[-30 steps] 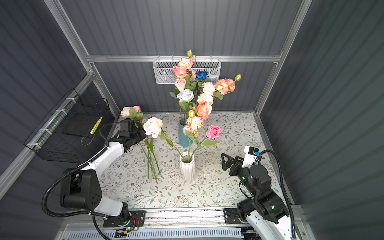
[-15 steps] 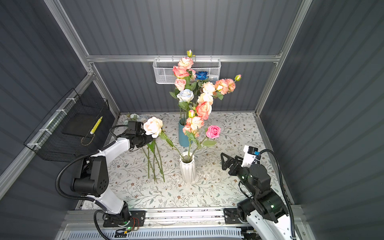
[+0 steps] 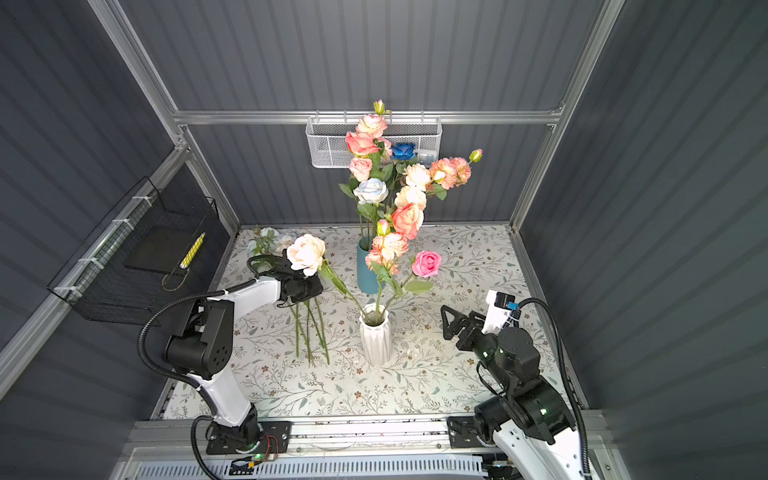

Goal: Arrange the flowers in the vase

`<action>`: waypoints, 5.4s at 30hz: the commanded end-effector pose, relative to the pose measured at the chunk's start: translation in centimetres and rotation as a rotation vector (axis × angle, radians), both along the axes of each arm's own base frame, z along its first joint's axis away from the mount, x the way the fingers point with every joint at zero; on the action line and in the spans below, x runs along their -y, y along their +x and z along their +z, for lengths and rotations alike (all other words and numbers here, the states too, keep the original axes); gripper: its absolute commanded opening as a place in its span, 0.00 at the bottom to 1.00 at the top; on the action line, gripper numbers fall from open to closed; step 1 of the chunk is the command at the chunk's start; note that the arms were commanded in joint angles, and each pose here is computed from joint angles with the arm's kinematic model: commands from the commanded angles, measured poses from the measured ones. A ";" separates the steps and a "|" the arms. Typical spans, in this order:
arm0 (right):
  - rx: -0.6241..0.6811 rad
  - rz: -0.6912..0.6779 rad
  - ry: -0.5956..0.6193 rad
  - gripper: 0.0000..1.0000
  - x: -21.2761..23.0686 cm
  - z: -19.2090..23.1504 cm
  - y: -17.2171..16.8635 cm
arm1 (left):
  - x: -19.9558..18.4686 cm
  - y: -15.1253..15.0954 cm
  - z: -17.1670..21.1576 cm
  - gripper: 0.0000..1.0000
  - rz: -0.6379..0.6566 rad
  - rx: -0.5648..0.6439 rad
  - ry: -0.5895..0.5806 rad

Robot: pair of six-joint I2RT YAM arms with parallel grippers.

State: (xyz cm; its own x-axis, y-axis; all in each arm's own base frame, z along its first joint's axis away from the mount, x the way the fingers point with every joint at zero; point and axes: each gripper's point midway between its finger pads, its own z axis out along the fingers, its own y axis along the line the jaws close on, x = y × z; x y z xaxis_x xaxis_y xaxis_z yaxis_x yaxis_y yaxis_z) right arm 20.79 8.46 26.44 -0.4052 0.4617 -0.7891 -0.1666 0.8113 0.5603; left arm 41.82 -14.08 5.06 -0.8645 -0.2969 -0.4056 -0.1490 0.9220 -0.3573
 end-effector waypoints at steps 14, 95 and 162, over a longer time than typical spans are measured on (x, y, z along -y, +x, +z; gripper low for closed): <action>0.016 -0.009 -0.004 0.99 0.3 0.1 -0.1 | -1.0 -1.7 0.8 0.39 0.067 0.044 0.019; 0.345 1.215 0.025 0.79 -29.3 23.7 -9.2 | 1.8 -27.0 51.1 0.00 -0.623 1.378 -0.557; 0.539 0.495 -0.506 0.00 -21.7 18.7 -1.2 | -0.6 -26.0 42.9 1.00 -0.444 1.181 -0.410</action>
